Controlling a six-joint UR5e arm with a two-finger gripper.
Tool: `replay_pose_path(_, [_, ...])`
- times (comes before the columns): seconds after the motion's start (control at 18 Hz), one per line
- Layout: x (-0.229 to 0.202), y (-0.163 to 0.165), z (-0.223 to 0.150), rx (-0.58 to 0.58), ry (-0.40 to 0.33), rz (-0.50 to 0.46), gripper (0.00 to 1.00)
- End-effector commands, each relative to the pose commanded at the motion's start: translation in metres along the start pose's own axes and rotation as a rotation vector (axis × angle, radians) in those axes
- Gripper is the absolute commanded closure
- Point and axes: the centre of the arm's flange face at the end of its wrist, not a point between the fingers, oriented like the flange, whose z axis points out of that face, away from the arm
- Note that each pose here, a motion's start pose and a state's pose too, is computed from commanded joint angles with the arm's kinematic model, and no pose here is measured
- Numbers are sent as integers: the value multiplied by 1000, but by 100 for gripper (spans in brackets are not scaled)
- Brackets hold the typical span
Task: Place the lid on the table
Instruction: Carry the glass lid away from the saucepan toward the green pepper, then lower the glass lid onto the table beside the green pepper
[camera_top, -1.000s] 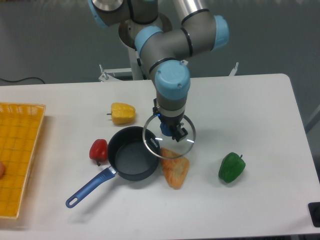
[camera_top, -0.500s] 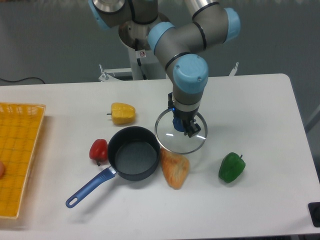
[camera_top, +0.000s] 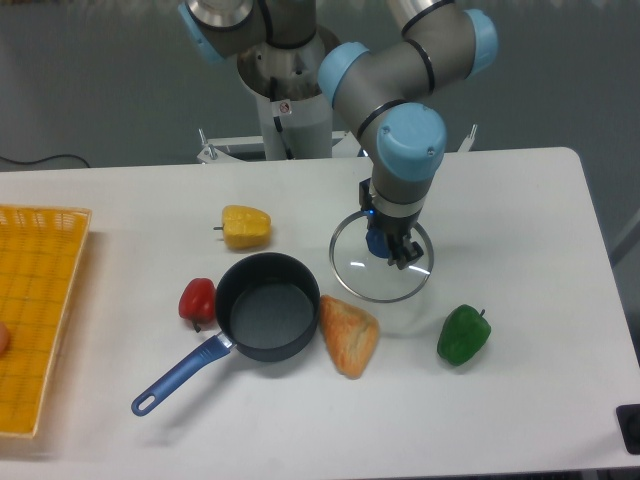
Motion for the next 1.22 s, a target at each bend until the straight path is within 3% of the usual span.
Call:
replay_pose_path(0.83, [-7,7,56,-22,12,40,50])
replay_pose_path(1.22, [-3,3,64,-26,5,45,50])
